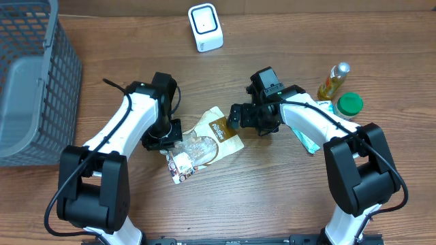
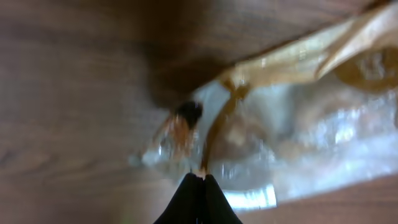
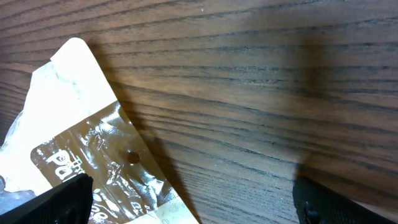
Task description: Scan the item barcode
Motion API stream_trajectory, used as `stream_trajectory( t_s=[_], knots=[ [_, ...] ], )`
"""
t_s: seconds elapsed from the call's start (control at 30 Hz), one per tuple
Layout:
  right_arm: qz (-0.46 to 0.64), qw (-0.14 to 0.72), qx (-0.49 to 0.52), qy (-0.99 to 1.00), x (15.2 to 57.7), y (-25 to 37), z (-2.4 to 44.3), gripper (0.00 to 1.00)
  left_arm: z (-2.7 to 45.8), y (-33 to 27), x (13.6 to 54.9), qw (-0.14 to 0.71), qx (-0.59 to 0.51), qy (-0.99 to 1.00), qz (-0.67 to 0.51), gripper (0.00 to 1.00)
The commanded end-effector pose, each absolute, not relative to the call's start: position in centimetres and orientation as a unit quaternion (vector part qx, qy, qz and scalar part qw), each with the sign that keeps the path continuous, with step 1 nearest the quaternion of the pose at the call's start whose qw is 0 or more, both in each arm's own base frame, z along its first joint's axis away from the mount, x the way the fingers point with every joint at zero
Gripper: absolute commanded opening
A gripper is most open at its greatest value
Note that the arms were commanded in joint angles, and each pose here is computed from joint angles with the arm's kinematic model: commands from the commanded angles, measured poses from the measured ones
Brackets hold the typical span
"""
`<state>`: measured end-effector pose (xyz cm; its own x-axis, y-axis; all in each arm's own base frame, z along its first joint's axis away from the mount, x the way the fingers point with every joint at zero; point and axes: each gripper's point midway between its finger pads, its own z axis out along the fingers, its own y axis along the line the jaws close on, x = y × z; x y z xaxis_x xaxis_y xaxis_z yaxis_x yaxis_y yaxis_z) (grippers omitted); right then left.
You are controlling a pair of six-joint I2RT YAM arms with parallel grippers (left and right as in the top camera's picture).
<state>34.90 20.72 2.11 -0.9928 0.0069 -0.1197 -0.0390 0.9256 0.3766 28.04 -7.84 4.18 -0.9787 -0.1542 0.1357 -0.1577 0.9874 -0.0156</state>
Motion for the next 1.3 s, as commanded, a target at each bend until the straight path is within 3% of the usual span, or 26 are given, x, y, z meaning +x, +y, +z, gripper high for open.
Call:
stream_trajectory(
  t_s=[0.0, 1.27],
  knots=[
    [0.191, 0.063, -0.007, 0.980, 35.0, 20.5, 2.1, 1.00, 3.3, -7.2, 28.5, 0.050, 0.081, -0.995, 0.002, 0.05],
    [0.215, 0.061, -0.033, 0.974, 34.8, 21.4, 2.5, 1.00, 0.2, -7.2, 28.6, 0.020, 0.081, -0.997, 0.003, 0.05]
  ],
)
